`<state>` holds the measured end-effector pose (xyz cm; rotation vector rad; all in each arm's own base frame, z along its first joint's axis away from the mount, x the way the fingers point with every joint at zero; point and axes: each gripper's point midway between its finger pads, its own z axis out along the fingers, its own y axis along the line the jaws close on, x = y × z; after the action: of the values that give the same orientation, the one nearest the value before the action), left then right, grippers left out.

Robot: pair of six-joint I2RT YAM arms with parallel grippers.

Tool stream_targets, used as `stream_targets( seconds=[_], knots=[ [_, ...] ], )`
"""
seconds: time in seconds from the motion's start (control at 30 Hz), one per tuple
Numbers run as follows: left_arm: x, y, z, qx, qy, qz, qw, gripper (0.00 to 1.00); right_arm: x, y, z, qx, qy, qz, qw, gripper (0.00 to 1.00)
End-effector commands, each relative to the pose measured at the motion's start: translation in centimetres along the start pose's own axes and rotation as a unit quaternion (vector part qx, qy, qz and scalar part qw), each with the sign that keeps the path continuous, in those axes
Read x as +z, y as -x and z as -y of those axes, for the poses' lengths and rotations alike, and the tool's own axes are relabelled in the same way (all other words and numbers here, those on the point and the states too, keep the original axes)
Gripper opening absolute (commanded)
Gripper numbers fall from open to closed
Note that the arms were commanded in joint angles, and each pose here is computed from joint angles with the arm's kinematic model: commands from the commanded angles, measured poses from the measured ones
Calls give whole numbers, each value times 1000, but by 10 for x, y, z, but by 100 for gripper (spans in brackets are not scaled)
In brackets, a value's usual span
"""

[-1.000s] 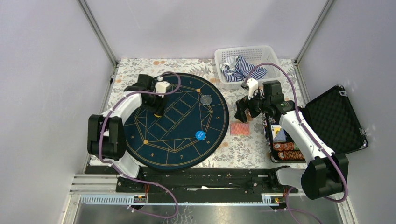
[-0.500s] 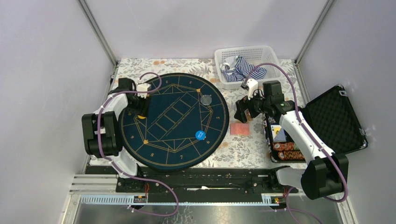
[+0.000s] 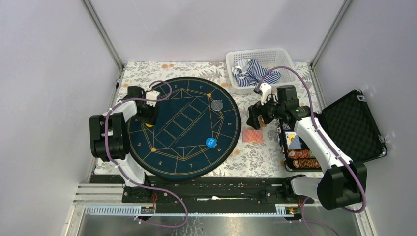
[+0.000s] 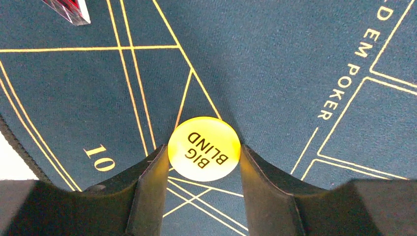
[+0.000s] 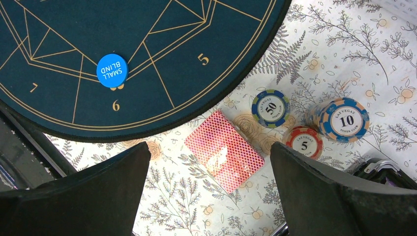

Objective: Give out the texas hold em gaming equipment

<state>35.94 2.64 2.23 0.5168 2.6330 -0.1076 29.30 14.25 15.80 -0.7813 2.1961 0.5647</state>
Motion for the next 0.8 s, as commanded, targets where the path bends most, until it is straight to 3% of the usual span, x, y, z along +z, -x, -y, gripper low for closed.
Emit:
stream_targets(
  seconds=[0.0, 0.2, 0.63, 0.77],
  knots=[
    [5, 10, -14, 10, 21, 18, 1000, 51, -4, 7, 1, -9, 1, 11, 1000, 100],
    [7, 5, -17, 11, 31, 12, 999, 60, -3, 7, 2, -9, 0, 10, 1000, 100],
    [3, 4, -26, 7, 49, 7, 999, 61, -4, 9, -1, -10, 4, 13, 1000, 100],
    [-2, 6, -25, 4, 50, 12, 999, 69, -5, 10, -2, -10, 6, 15, 1000, 100]
  ],
)
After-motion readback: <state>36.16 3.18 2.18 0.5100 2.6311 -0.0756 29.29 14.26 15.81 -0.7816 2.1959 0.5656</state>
